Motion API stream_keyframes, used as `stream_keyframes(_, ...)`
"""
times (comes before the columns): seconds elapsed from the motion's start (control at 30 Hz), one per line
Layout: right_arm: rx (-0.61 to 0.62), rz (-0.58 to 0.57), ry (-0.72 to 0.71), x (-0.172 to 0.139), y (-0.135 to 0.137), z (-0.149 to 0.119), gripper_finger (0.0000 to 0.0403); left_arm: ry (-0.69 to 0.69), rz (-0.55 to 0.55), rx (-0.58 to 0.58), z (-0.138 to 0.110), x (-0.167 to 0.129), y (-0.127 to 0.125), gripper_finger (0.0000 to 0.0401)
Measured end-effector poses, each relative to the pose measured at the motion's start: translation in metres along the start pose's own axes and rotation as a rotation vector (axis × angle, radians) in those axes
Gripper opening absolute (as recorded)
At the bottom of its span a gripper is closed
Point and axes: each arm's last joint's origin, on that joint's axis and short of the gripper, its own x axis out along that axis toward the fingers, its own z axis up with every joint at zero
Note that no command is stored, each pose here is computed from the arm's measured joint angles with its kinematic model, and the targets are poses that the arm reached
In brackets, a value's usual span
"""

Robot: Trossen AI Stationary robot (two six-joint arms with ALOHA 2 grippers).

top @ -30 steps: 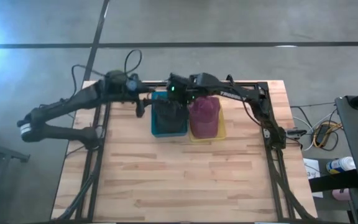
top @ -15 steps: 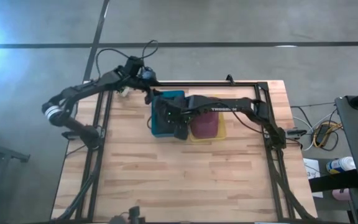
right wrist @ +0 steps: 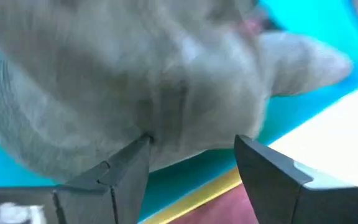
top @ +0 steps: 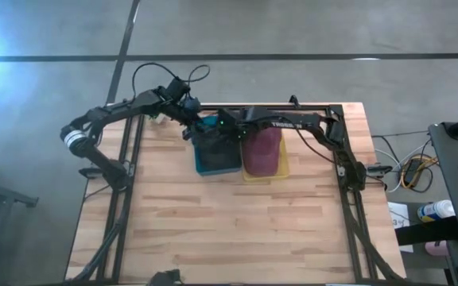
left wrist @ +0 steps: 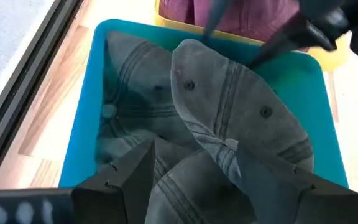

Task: Pick & Place hat
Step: Put the gray cap into the blue bin

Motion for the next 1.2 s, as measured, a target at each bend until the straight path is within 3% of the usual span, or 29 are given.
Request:
stream_keyframes(0.13, -0.011, -0.002, -0.037, -0.007, -0.004, 0.007, 0.0228, -0.017, 0.006, 0.001, 0.002, -0.004, -0.002, 0.0223)
stream_keyframes(0.37, -0.038, 0.017, -0.035, 0.0, -0.002, 0.003, 0.0228, -0.186, 0.057, 0.002, 0.021, -0.008, 0.001, 0.0223)
stream_keyframes(0.57, -0.068, 0.025, -0.046, 0.014, -0.002, -0.003, 0.0228, -0.243, 0.068, -0.05, 0.034, -0.036, -0.01, 0.0223)
stream_keyframes(0.8, -0.137, 0.023, -0.089, 0.017, -0.001, -0.001, 0.0228, -0.122, 0.006, -0.166, 0.018, -0.069, -0.046, 0.0223)
stream_keyframes(0.97, -0.137, 0.021, -0.164, 0.017, -0.001, 0.007, 0.0228, -0.04, -0.007, -0.168, -0.002, -0.054, -0.058, 0.0223)
stream_keyframes(1.2, -0.133, 0.021, -0.156, 0.017, -0.002, 0.006, 0.0228, 0.095, 0.025, -0.202, -0.023, -0.04, -0.061, 0.0223)
